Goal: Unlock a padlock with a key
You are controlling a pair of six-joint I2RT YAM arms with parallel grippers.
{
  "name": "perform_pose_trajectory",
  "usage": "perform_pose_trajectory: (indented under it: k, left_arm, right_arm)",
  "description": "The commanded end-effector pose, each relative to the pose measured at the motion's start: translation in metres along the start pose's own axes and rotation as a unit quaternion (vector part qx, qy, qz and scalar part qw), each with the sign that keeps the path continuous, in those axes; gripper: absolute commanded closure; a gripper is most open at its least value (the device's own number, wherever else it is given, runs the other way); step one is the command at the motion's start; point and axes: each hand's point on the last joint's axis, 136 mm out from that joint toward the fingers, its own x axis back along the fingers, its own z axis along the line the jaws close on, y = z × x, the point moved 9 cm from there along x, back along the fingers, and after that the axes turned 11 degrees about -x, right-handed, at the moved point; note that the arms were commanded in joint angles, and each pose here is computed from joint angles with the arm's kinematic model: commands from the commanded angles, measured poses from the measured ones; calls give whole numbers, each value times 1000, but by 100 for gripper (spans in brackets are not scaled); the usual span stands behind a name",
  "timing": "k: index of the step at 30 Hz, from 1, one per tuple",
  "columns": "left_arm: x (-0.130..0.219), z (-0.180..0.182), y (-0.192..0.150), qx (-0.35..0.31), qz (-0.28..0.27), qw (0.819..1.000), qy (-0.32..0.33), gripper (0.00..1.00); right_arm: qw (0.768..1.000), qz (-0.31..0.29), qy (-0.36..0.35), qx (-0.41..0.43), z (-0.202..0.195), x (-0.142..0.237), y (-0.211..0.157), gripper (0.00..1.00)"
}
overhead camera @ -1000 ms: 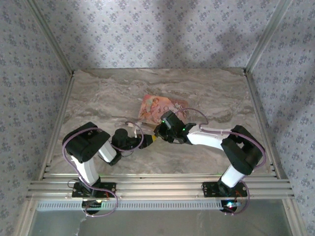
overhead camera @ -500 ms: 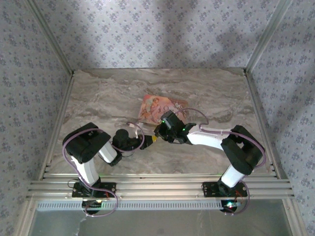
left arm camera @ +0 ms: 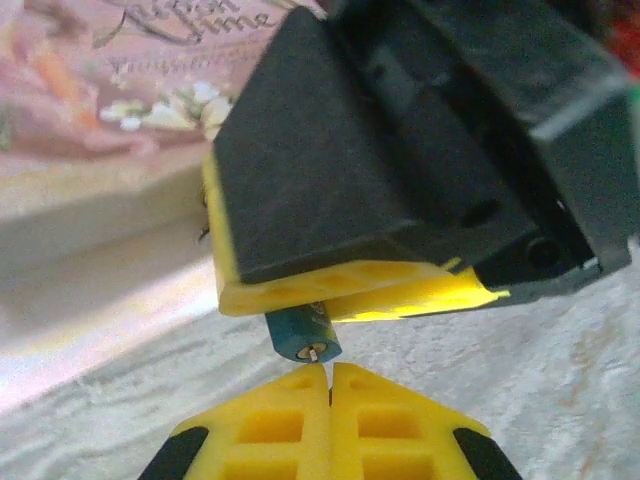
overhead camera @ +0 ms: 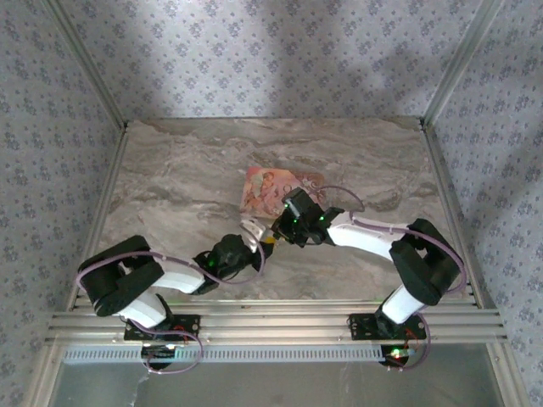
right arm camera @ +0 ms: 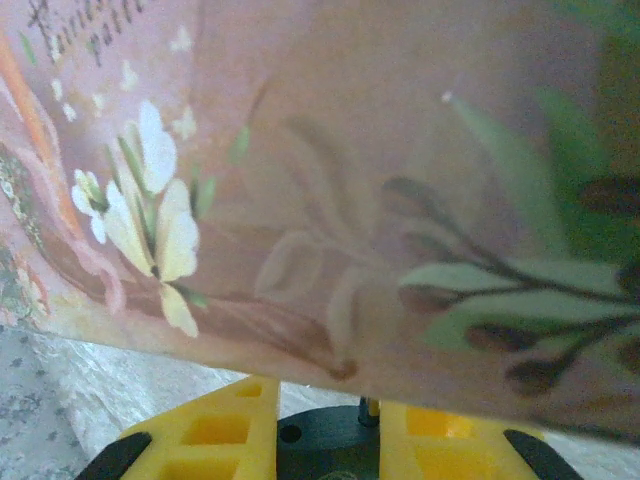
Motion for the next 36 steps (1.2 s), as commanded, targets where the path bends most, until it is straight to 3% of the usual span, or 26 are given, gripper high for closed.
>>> perform_pose_trajectory:
  k: [1, 4, 9, 11, 13, 16, 20, 23, 26, 36]
  left_arm:
    - [-2, -8, 1, -161, 35, 986, 33, 100]
    - [-4, -16, -2, -225, 47, 972, 51, 100]
    - [-12, -47, -12, -371, 68, 924, 68, 100]
    - [-16, -56, -14, -400, 68, 911, 73, 100]
    - [-18, -56, -12, -371, 61, 924, 69, 100]
    - [-13, -42, -6, -265, 45, 962, 46, 100]
    - [-4, -20, -4, -159, 30, 987, 19, 100]
    - [1, -8, -10, -99, 28, 995, 9, 100]
    - [1, -3, -19, -75, 31, 997, 8, 100]
    - [-1, 0, -17, -51, 21, 998, 5, 100]
  right_arm:
    - [1000, 3, 20, 15, 19, 13, 2, 100]
    - [1000, 13, 8, 19, 14, 10, -1, 100]
    - [999, 32, -1, 24, 12, 2, -5, 100]
    - [999, 39, -7, 29, 13, 0, -7, 100]
    - [998, 41, -7, 35, 14, 0, -9, 100]
    - [999, 38, -3, 37, 16, 3, -10, 98]
    - [999, 17, 4, 41, 16, 14, -8, 72]
    - [999, -3, 14, 42, 16, 26, -7, 57]
    - [999, -23, 24, 41, 15, 36, -6, 48]
    - [998, -49, 32, 31, 0, 47, -6, 44]
